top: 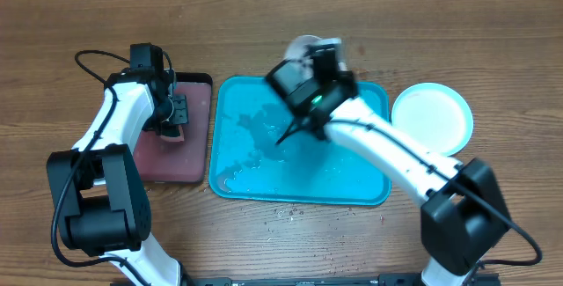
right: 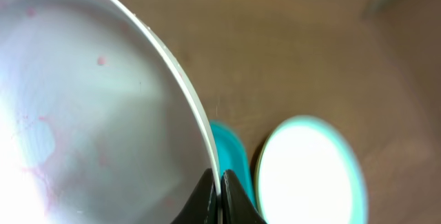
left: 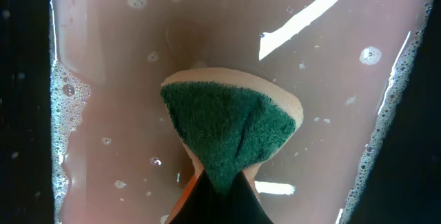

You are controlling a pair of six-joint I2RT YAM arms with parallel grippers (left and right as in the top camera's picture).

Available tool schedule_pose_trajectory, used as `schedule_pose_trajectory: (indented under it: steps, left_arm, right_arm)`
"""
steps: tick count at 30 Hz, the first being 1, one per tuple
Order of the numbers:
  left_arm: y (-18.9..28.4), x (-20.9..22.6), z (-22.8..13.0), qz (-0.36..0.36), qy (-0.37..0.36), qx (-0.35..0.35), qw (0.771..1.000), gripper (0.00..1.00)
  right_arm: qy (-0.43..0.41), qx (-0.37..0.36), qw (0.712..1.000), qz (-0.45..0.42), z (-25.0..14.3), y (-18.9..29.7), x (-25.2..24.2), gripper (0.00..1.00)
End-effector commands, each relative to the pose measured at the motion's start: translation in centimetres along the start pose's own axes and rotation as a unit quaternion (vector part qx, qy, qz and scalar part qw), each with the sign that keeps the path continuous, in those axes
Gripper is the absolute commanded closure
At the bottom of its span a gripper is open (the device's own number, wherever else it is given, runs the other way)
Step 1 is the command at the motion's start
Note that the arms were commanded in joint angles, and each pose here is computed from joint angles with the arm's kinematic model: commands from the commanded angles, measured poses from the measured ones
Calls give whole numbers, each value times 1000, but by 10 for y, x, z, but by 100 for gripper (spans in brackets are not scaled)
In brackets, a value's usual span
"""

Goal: Clean dirty plates on tray and stack at the side
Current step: 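Carry the white plate right with the right gripper over the stack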

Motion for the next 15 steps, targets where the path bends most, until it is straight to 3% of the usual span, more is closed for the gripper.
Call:
schedule_pose_trajectory:
  steps: [1,9,15]
  left_arm:
    - [-3,3,0,7,-5,3,1000,96]
    - [-3,3,0,7,-5,3,1000,96]
    - [-3,2,0,7,-5,3,1000,96]
  right_arm:
    - [-169,115,975,90,-1,-21,-23,96]
    - [-307,286,887,194,-19,-78,-80,96]
    - [-388,360,831,171,-51,-108,-141,96]
Point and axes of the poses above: each gripper's point midway between its finger pads, its own y axis back along the fingers, its own x axis along the line the jaws close on, z = x × y, the point moved 4 cm from there along y, back along the fingers, and after that the axes turned 2 degrees about y, right-handed, at the moved point
